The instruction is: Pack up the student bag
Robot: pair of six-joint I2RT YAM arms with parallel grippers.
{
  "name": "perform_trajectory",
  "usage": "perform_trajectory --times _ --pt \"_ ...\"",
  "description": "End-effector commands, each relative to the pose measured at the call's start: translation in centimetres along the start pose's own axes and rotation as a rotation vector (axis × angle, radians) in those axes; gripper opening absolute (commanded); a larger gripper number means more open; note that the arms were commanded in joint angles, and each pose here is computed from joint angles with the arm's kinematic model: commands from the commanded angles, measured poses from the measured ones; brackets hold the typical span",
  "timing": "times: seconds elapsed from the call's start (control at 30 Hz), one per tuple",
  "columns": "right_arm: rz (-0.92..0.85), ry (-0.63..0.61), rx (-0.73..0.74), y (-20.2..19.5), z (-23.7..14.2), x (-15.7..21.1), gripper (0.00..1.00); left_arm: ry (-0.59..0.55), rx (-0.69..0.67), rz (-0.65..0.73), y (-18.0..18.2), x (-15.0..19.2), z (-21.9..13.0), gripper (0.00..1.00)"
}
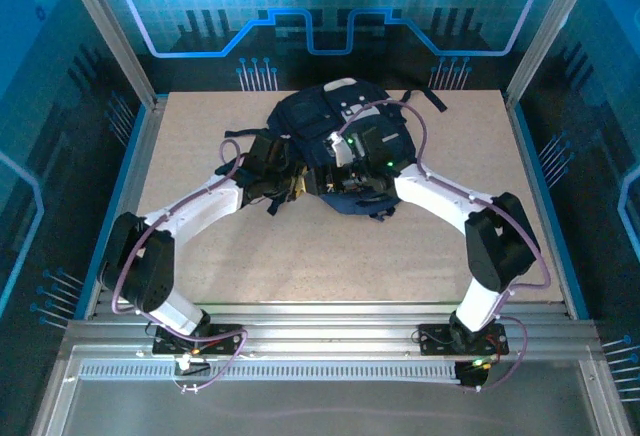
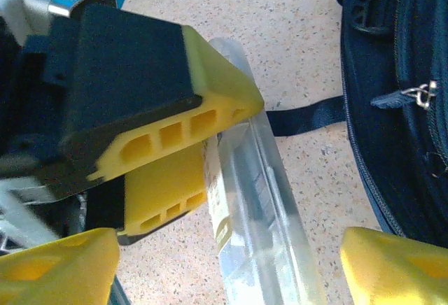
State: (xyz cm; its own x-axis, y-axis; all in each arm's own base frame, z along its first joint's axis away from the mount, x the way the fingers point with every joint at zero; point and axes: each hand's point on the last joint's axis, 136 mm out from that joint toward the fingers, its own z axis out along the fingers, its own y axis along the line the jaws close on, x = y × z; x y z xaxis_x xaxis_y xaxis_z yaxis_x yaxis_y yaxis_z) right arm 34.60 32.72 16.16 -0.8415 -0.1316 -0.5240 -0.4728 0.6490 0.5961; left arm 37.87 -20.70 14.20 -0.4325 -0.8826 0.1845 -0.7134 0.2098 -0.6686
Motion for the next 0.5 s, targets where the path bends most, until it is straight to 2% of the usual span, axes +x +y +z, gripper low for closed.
perform_trajectory --times 0.0,0.13,0.3,0.37,0.47 --pt "0.026 -0.001 -0.051 0.2 0.7 -0.3 0.74 0.043 0.078 0.005 -2.1 1.3 -1.4 0.4" --pt "0.05 0.011 -0.064 0.0 1.0 0.0 0.49 0.047 0.076 0.01 -1.9 1.3 -1.1 0.4" --pt "0.083 0.007 -0.112 0.1 0.8 -0.1 0.27 0.065 0.074 0.014 -1.8 1.7 -0.4 0.42" --pt "0.092 0.003 -0.127 0.1 0.7 -0.2 0.21 0.078 0.078 0.018 -1.9 2.0 -0.2 0.46" --pt "0.102 -0.003 -0.152 0.1 0.3 -0.4 0.12 0.084 0.081 0.038 -2.2 2.2 -0.1 0.62"
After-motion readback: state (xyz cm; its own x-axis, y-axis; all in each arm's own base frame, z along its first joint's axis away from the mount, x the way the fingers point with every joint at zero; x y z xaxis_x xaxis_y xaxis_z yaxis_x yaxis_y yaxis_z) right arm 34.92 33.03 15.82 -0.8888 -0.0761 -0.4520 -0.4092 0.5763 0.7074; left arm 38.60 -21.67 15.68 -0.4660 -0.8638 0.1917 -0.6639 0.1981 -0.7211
